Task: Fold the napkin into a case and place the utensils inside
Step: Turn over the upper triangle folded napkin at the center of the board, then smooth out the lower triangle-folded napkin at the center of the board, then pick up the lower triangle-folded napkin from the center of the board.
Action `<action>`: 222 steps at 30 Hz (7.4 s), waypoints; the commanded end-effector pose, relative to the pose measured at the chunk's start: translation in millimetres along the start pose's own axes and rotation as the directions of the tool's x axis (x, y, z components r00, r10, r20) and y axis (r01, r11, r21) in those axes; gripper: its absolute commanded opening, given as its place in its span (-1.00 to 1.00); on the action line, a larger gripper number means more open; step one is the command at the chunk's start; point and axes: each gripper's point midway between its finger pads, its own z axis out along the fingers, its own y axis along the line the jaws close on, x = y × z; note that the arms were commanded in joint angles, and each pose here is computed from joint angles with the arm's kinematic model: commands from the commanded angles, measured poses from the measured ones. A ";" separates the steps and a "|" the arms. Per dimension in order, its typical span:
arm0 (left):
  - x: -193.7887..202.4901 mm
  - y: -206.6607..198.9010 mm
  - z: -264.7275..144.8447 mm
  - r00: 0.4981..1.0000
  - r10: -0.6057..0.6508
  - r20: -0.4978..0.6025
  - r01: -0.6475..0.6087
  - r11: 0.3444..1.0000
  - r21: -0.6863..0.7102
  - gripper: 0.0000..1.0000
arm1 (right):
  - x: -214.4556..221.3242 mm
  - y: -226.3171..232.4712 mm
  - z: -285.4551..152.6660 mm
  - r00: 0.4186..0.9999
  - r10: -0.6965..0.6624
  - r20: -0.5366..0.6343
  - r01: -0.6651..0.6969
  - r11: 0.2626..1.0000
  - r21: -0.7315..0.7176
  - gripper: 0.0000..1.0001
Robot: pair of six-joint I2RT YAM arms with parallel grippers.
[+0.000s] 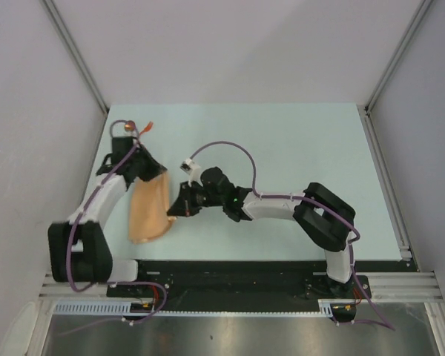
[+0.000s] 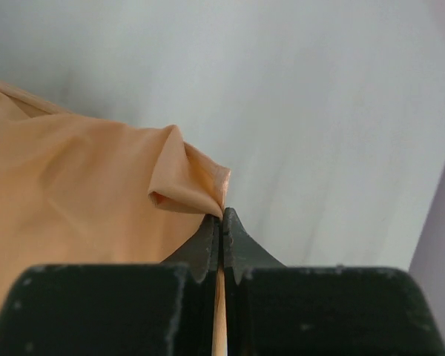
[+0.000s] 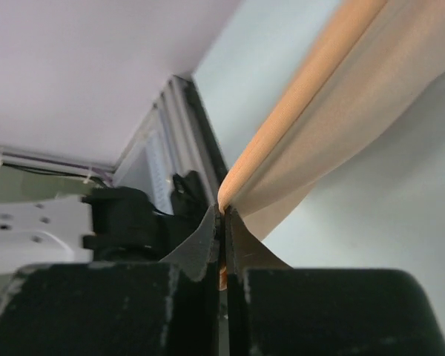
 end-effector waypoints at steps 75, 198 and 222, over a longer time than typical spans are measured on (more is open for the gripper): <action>197.1 -43.6 4.5 0.832 0.490 -0.260 -0.481 0.871 0.103 -0.05 | 14.3 -213.1 -162.0 0.938 0.346 0.002 -0.325 0.880 0.346 0.03; -86.0 73.7 -137.2 0.839 -0.143 0.525 0.403 0.812 -0.423 0.57 | 5.2 -131.1 19.3 0.974 0.176 0.144 -0.210 0.448 0.869 0.46; -86.1 53.2 -130.0 0.890 -0.029 0.455 0.211 0.911 -0.355 0.57 | 28.2 -125.4 41.3 1.000 -0.016 0.008 0.000 0.447 0.895 0.32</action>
